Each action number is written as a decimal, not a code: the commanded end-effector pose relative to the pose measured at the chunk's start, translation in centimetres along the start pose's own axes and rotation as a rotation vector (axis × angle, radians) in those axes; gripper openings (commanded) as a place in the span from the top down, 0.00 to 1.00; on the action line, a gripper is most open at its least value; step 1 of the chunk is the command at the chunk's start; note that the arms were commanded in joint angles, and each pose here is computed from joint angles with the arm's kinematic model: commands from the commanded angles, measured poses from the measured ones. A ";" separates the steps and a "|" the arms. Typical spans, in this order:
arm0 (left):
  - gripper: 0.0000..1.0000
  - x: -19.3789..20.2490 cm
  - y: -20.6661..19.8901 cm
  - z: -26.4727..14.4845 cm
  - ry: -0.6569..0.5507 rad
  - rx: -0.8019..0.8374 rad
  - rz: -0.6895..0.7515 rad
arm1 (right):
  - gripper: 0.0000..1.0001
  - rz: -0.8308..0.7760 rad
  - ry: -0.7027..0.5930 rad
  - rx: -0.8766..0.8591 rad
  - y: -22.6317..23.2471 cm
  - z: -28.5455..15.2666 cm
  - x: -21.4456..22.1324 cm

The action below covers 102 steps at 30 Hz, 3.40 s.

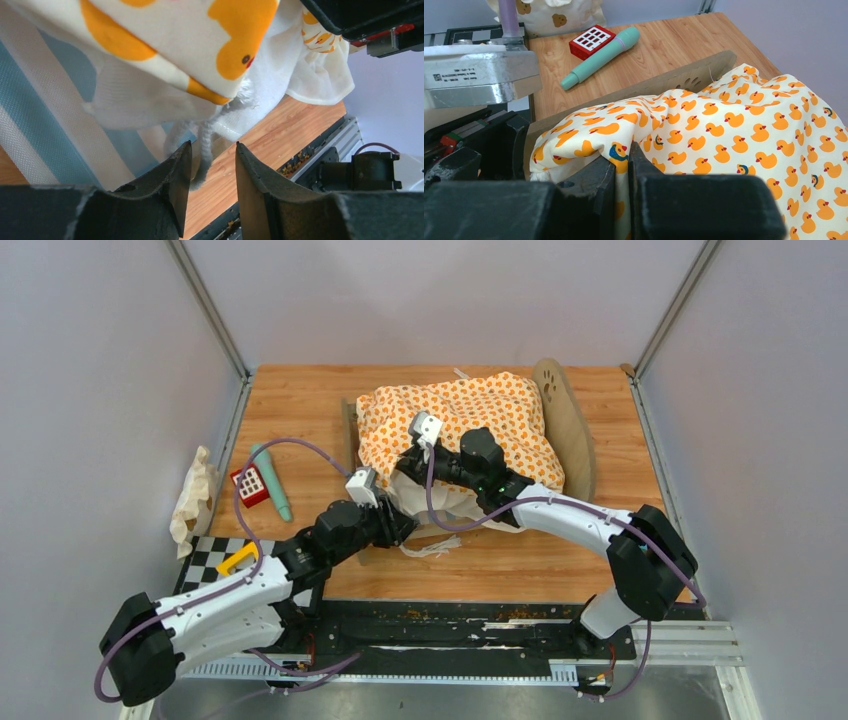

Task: Set up the pet bed
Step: Cross the ropes on the bed frame.

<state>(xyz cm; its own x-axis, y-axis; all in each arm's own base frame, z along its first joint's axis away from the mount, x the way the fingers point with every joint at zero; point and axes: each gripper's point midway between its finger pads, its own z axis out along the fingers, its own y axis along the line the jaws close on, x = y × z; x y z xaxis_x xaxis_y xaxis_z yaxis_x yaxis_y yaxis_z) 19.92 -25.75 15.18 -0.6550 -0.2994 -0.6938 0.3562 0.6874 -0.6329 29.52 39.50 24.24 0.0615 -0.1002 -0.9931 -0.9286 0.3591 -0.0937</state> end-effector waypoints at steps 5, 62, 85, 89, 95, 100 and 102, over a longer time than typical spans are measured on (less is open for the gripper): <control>0.75 -1.1 -1.2 -0.7 -0.021 0.026 0.060 | 0.91 -0.048 -0.064 0.083 -1.7 -0.1 -3.3; 0.44 -3.8 -3.5 0.3 -0.159 0.076 0.040 | 0.91 0.040 0.017 0.392 -8.1 -1.1 -1.9; 0.48 0.3 -4.7 5.1 -0.095 0.116 0.067 | 0.90 0.028 0.022 0.381 -7.8 -1.5 -2.5; 0.63 0.7 -5.7 5.0 -0.084 0.179 0.067 | 0.90 0.021 0.024 0.387 -7.9 -1.6 -2.6; 0.77 1.8 -8.0 2.4 -0.042 0.354 0.086 | 0.90 0.019 0.032 0.404 -8.3 -1.9 -2.4; 0.95 2.2 -7.7 -0.5 -0.007 0.376 0.126 | 0.90 0.021 0.038 0.420 -8.7 -2.3 -2.1; 0.96 1.7 -6.0 -1.4 -0.007 0.283 0.149 | 0.90 0.018 0.038 0.423 -8.7 -2.5 -2.1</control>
<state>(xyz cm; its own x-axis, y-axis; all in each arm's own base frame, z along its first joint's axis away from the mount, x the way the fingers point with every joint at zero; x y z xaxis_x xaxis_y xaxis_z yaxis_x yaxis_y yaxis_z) 16.47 -31.32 16.92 -0.6079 -0.2435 -0.7558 0.6018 0.4796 -0.6386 36.03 35.03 23.37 -0.0458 -0.1794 -0.9827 -0.7262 0.6814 -0.0906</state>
